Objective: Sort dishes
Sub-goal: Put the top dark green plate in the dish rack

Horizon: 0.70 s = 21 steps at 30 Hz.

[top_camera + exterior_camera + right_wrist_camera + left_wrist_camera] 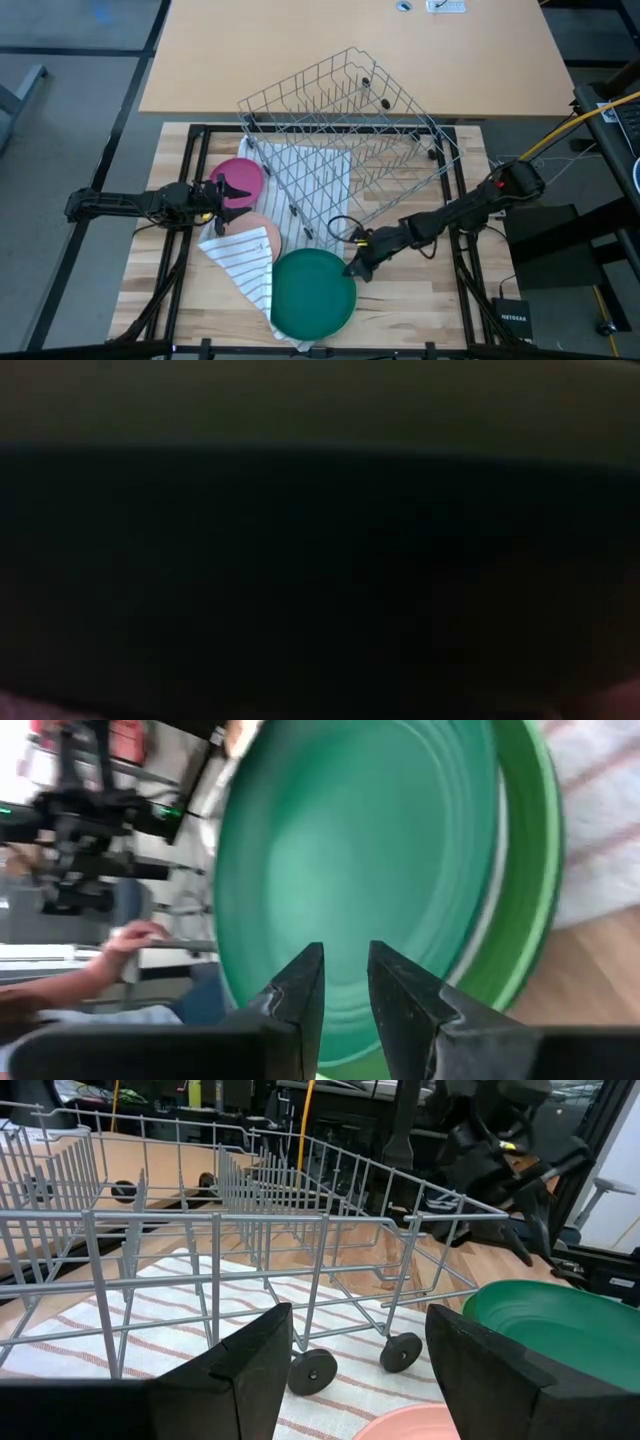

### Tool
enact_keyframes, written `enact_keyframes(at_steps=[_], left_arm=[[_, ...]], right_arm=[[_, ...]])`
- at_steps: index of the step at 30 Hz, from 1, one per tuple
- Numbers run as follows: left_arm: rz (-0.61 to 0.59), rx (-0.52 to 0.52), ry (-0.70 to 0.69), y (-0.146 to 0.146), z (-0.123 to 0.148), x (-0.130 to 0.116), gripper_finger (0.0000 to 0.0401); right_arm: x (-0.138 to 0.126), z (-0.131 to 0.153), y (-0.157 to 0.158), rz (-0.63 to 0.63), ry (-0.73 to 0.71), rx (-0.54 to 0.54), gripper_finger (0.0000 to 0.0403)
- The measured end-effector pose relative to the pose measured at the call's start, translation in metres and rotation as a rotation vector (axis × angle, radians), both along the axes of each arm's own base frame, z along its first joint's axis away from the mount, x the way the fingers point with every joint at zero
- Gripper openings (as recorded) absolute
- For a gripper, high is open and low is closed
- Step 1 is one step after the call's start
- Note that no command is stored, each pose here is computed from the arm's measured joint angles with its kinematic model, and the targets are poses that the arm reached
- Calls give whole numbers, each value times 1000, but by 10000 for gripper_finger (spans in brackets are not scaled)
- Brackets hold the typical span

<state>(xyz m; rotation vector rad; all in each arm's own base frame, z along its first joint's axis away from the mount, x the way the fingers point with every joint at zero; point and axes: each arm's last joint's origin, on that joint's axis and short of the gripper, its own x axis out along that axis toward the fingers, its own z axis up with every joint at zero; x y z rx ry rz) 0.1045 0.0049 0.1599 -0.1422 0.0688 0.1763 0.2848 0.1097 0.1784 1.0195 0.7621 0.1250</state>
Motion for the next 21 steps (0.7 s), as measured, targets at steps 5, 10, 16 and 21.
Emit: enact_keyframes(at_steps=[5,10,16,21], left_arm=[[0,0,-1,0,0,0,219],[0,0,-1,0,0,0,219],[0,0,0,0,0,0,219],[0,0,-1,0,0,0,219]], right_arm=[[4,7,0,-45,136,-85,85],[6,13,-1,-103,174,-115,85],[5,12,-2,-132,201,-108,85],[5,12,-2,-167,205,-103,85]])
